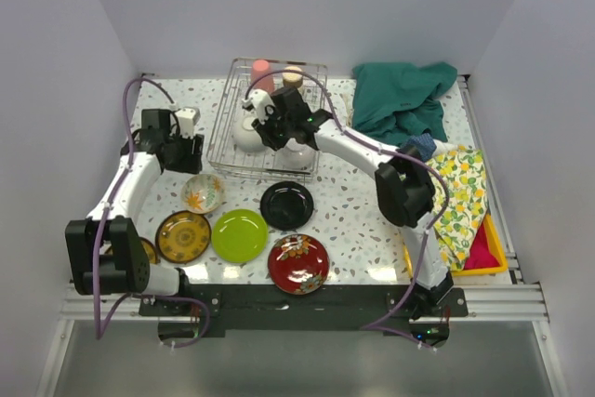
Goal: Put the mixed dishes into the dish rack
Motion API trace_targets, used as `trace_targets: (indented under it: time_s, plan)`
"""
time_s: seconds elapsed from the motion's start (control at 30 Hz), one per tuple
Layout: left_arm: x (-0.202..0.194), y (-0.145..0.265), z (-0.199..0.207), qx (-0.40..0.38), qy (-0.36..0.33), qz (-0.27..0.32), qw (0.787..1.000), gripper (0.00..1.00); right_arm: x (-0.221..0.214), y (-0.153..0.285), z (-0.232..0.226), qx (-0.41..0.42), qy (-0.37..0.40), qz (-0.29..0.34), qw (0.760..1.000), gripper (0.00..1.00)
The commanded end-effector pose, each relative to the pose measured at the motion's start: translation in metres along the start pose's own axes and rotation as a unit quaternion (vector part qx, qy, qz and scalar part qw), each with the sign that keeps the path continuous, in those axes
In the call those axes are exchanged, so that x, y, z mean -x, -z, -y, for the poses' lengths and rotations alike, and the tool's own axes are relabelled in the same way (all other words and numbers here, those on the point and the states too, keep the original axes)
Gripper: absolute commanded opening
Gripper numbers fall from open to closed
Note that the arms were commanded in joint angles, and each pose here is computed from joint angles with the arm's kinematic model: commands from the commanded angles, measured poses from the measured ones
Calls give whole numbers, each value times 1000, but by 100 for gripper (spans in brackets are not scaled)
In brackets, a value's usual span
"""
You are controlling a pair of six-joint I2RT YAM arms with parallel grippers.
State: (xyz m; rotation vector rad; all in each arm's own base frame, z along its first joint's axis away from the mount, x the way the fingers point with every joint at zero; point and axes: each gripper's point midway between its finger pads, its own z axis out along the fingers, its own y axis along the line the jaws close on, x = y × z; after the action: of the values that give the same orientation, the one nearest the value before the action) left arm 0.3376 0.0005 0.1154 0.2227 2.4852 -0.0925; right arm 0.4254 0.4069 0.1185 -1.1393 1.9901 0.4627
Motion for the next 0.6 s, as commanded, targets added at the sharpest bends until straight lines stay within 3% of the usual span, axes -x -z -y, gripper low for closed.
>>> trace_targets:
  time_s: [0.0, 0.17, 0.33, 0.5, 0.57]
  plan:
    - [-2, 4, -10, 3, -23, -23, 999, 62, 53, 70, -9, 5, 4, 69, 998, 33]
    - [-16, -9, -8, -9, -24, -49, 998, 61, 51, 104, -18, 12, 8, 72, 997, 46]
    - [-34, -27, -7, -23, -25, -86, 996, 52, 34, 117, -23, 15, 21, 54, 998, 48]
    - [-44, -37, -8, -25, -20, -107, 994, 40, -8, 98, -22, 20, 48, -4, 999, 28]
    - [-47, -38, -7, -28, -19, -111, 993, 28, -15, 90, -21, 21, 55, -17, 998, 24]
